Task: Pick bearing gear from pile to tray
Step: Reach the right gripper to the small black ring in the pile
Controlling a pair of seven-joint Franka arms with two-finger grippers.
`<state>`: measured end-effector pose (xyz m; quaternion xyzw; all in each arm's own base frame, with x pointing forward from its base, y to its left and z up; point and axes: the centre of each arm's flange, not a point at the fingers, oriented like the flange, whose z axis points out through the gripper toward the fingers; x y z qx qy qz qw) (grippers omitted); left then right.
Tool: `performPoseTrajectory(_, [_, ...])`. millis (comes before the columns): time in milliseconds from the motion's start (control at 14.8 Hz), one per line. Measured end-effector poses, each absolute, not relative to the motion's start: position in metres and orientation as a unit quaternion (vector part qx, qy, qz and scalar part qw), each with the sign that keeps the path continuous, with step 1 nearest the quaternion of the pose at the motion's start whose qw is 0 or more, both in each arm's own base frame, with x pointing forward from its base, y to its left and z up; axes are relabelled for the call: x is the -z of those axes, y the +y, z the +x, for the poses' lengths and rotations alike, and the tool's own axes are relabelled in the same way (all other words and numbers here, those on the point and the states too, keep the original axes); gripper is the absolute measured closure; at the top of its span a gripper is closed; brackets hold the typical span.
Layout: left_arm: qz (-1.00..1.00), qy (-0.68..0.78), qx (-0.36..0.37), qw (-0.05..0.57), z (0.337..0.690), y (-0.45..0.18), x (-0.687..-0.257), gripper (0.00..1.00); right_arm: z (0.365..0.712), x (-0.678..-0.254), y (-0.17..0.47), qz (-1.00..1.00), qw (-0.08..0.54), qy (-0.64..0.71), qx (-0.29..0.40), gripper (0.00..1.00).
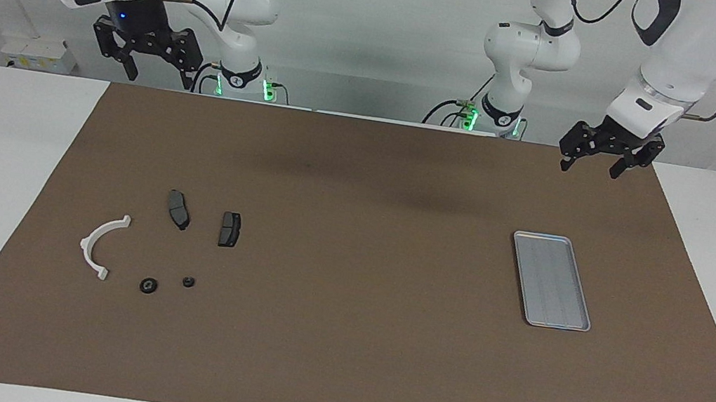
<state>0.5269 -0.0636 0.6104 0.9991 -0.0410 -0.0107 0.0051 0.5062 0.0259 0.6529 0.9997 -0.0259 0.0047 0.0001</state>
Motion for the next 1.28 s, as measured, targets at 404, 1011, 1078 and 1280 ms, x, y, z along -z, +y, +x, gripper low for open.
performPoseTrajectory(404, [0.999, -0.041, 0.011, 0.005, 0.527, -0.064, -0.609, 0.0, 0.536, -0.576, 0.027, 0.999, -0.002, -0.029, -0.02, 0.0])
performPoseTrajectory(1011, [0.999, -0.031, 0.009, 0.006, 0.527, -0.054, -0.603, 0.0, 0.641, -0.355, 0.028, 0.998, 0.018, -0.059, -0.03, 0.0])
performPoseTrajectory(1078, [0.999, -0.031, 0.01, 0.006, 0.526, -0.053, -0.602, 0.0, 0.649, -0.348, 0.029, 0.997, 0.017, -0.065, -0.03, 0.0])
performPoseTrajectory(1280, [0.999, -0.03, 0.012, 0.006, 0.521, -0.052, -0.6, 0.0, 0.671, -0.335, 0.029, 0.996, 0.016, -0.083, -0.028, 0.0])
